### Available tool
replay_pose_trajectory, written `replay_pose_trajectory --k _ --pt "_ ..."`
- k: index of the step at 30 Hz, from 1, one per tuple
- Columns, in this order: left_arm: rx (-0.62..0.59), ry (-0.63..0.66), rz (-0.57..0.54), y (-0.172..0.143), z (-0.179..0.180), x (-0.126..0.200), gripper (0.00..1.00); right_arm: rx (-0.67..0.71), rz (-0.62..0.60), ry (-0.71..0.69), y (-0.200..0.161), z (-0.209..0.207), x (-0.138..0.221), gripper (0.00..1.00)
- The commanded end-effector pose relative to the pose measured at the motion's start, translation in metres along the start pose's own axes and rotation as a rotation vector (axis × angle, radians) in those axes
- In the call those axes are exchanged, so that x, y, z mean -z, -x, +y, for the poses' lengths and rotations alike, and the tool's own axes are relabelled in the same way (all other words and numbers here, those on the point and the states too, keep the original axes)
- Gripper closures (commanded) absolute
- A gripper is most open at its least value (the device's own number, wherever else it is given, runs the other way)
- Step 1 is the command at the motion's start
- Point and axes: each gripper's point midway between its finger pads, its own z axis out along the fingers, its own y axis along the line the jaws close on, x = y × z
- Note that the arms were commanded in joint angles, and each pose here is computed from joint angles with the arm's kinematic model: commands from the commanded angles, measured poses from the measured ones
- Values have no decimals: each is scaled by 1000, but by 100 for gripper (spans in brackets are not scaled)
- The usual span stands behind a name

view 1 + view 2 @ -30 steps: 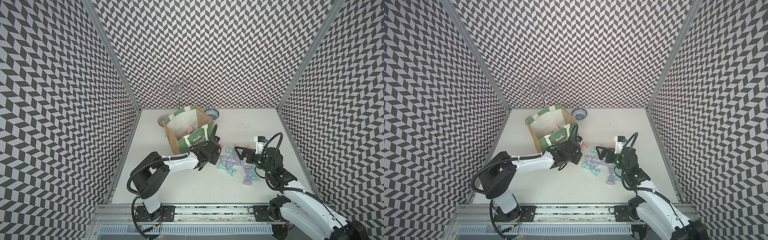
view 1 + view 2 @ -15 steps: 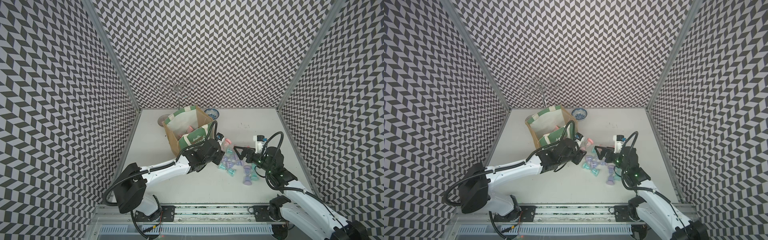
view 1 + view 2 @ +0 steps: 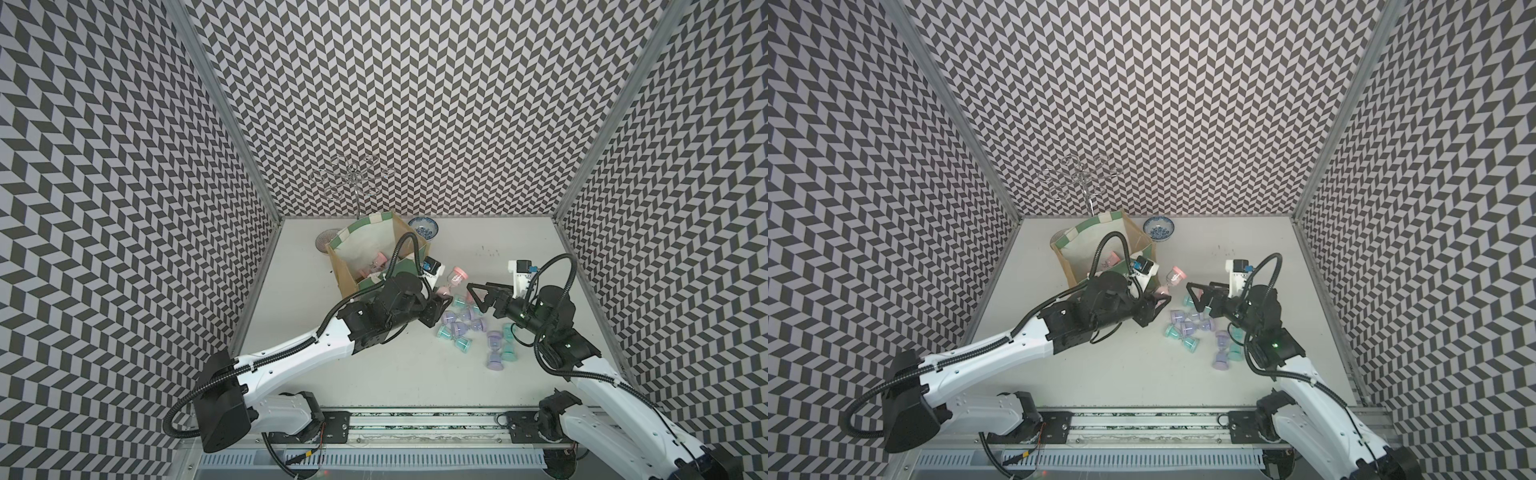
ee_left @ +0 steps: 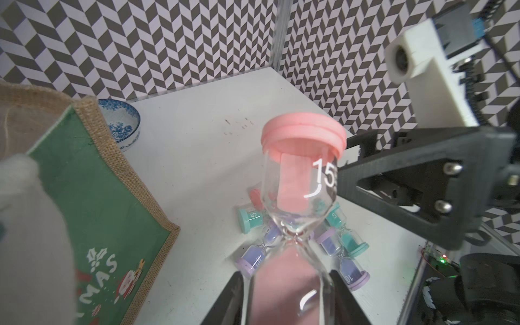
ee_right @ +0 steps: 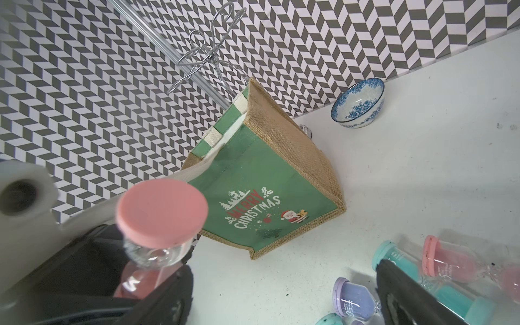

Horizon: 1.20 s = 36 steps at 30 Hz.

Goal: Put the hourglass into the canvas bag
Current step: Pick up the hourglass from the center of the board, then place the hourglass in the canvas bag.

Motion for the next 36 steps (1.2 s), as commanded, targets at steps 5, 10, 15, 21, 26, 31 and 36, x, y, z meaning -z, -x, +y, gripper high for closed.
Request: replay_pose_trajectory --k 5,10,15,21,26,31,36 --pt "21 -111 -27 9 -27 20 75 45 -60 33 26 19 7 1" --pt "-7 -198 -45 12 -50 35 75 64 -86 -5 35 17 9 1" --pt "-15 -264 -44 13 -62 49 75 82 -96 -9 41 20 9 1" --pt "-21 -204 -111 32 -53 64 76 102 -89 35 44 28 6 1" --pt "6 48 -159 63 -9 67 76 93 -87 80 45 34 0 1" --pt "62 263 -120 80 52 53 76 75 -101 135 47 40 -7 1" --pt "78 454 -65 82 109 39 76 110 -77 198 46 54 -14 1"
